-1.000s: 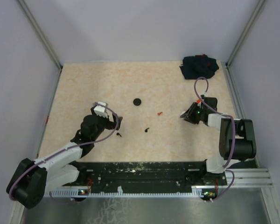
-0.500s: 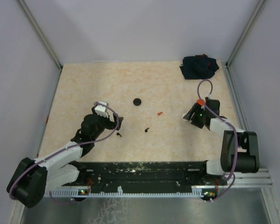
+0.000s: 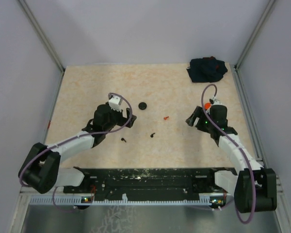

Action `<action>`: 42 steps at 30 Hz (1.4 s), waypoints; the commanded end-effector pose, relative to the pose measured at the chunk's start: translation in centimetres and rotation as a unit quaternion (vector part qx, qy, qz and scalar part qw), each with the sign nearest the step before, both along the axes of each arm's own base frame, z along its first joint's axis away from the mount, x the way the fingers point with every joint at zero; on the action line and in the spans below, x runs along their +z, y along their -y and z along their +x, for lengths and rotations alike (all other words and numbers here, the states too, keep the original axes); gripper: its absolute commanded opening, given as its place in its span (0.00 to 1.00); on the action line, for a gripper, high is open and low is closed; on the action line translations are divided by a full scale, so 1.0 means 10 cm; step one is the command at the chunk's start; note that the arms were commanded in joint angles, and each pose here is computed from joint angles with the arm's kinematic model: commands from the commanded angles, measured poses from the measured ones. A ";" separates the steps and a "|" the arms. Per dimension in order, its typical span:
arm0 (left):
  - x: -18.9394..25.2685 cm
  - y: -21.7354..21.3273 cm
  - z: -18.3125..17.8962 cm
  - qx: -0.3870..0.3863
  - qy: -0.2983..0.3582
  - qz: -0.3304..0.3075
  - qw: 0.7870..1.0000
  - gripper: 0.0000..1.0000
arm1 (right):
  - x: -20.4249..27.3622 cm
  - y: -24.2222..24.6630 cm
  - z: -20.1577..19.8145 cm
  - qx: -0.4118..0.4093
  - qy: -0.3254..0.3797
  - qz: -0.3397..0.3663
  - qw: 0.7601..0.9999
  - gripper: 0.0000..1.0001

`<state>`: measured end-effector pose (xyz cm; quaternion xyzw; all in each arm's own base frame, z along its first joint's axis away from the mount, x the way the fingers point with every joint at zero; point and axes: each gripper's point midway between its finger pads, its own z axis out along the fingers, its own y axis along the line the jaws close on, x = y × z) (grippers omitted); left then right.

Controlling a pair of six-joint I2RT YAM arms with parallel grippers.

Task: Insert the wireless bluetooth earbuds into the charging case
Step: Place the charging case at the center of the board, then pick up the charging case at the center of the board.

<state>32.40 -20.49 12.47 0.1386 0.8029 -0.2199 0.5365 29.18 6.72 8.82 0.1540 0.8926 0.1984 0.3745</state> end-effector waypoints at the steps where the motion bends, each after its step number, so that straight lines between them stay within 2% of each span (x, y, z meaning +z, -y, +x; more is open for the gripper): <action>1: -0.01 0.23 0.15 -0.046 -0.026 0.019 0.998 0.99 | 0.34 -0.14 0.13 0.034 0.079 -0.010 0.996 0.78; 7: -0.33 0.40 0.39 -0.082 -0.082 0.087 0.989 0.97 | 0.45 -0.41 0.07 0.092 0.117 0.000 0.989 0.79; 13: -0.55 0.43 0.72 -0.089 -0.089 0.155 0.980 0.95 | 0.53 -0.46 0.03 0.105 0.139 -0.001 0.985 0.79; 17: -0.62 0.51 0.89 -0.103 -0.083 0.166 0.977 0.92 | 0.57 -0.46 0.02 0.105 0.152 0.000 0.983 0.80; 26: -0.85 0.62 1.16 -0.123 -0.097 0.192 0.969 0.79 | 0.51 -0.42 0.03 0.099 0.145 -0.010 0.985 0.80; 28: -0.89 0.63 1.19 -0.122 -0.098 0.195 0.968 0.75 | 0.51 -0.42 0.03 0.100 0.145 -0.010 0.984 0.80; 35: -0.98 0.66 1.24 -0.128 -0.101 0.202 0.966 0.71 | 0.43 -0.46 0.04 0.109 0.131 -0.004 0.985 0.80; 42: -1.10 0.72 1.19 -0.143 -0.114 0.193 0.964 0.59 | 0.38 -0.46 0.05 0.109 0.124 -0.007 0.986 0.80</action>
